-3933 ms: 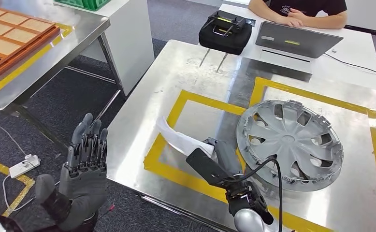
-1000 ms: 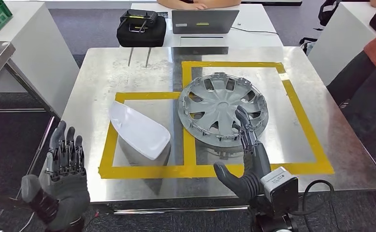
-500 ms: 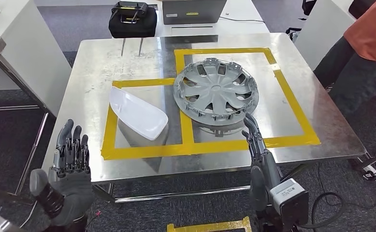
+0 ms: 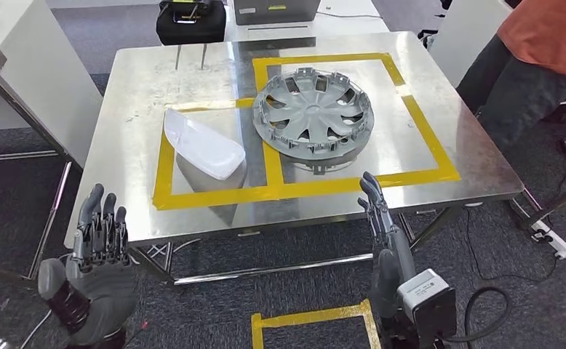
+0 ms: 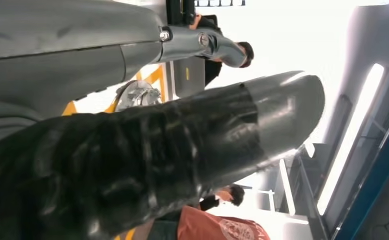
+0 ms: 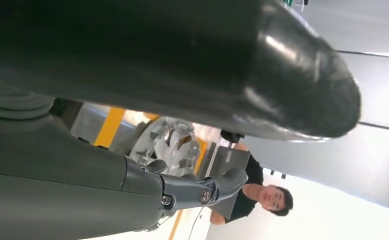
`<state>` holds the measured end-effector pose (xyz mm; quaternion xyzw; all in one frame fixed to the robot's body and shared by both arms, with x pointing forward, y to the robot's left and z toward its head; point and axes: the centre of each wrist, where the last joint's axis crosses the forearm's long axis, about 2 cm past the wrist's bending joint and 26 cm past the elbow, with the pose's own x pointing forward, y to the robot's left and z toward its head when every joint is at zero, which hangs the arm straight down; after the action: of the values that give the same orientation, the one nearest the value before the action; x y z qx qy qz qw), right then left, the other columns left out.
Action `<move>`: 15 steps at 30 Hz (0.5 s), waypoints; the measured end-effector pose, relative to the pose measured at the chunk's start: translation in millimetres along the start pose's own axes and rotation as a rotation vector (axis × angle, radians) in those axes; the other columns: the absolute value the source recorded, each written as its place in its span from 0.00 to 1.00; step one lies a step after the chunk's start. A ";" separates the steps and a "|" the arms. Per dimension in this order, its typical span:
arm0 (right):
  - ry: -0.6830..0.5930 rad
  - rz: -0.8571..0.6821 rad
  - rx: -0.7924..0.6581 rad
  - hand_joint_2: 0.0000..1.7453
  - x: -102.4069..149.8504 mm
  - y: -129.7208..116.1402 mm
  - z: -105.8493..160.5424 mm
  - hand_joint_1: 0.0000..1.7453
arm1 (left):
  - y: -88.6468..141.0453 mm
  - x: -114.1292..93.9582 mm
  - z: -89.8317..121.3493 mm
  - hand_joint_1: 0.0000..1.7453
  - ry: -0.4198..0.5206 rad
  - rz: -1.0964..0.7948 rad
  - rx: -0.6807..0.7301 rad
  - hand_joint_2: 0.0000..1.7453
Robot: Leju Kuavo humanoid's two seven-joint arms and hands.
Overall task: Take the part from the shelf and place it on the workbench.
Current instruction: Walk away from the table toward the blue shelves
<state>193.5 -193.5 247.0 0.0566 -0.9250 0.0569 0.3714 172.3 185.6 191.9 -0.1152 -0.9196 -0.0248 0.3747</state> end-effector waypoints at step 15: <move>0.004 -0.001 0.023 0.00 1.4 -0.5 -2.7 0.00 | 0.3 -0.1 -0.4 0.00 0.009 0.039 -0.025 0.00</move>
<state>194.5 -193.6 249.9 0.0610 -0.9236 0.0674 0.3725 172.8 185.8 192.2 -0.1377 -0.9151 -0.0293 0.3779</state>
